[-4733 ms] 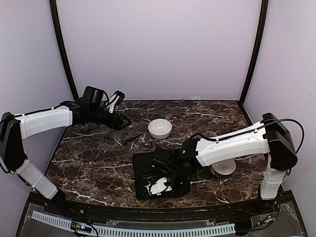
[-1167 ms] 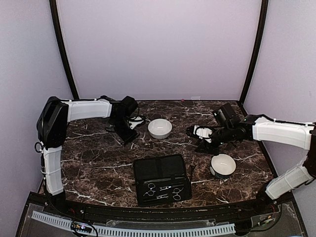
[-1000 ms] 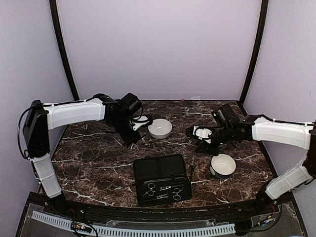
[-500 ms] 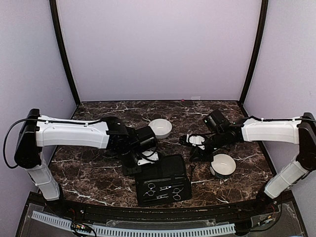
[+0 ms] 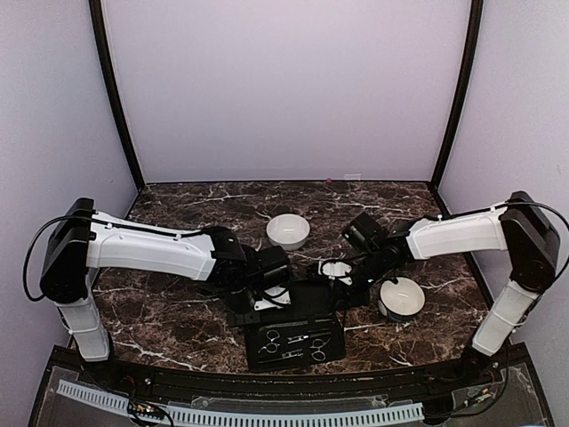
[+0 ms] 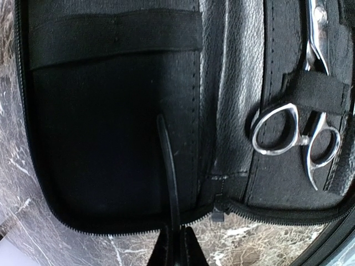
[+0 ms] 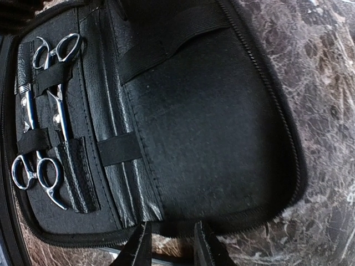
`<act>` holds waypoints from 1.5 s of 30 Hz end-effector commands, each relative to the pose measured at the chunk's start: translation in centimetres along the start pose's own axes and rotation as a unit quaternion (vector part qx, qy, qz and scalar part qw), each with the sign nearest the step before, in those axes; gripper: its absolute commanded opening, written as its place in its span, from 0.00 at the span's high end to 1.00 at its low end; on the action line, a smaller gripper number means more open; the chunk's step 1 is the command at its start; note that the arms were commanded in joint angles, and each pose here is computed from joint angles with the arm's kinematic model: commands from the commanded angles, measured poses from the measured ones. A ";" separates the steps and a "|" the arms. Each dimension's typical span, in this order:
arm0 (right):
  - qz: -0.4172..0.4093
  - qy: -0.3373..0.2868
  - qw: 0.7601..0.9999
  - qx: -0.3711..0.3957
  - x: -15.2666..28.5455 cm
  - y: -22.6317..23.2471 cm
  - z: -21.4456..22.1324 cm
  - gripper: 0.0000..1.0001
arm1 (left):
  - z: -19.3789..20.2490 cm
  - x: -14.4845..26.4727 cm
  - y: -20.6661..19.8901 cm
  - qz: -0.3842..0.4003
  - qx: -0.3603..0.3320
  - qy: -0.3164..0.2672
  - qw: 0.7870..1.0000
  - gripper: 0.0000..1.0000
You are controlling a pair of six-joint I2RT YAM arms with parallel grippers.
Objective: Sort the hair-cutting tools
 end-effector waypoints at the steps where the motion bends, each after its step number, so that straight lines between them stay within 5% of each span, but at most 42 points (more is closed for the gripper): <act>1: 0.001 0.005 1.000 -0.001 -0.8 -0.3 -0.9 0.74 | -0.6 -0.7 -0.5 0.008 -0.011 -0.013 1.000 1.00; 40: -0.004 0.041 0.999 -0.005 -2.1 -0.4 0.1 0.74 | -7.2 -3.2 -1.7 0.056 -0.074 -0.119 0.989 1.00; 45: 0.000 0.045 0.999 -0.003 -2.0 -0.4 0.2 0.74 | -7.2 -1.1 -1.0 0.047 -0.056 -0.137 0.988 0.89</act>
Point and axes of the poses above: each gripper's point midway between its finger pads, its own x axis back along the fingers, its own y axis along the line the jaws close on, z = x × y, the point moved 8 cm from there along x, back along the fingers, and after that the axes turned 9 degrees about x, right-handed, at the moved point
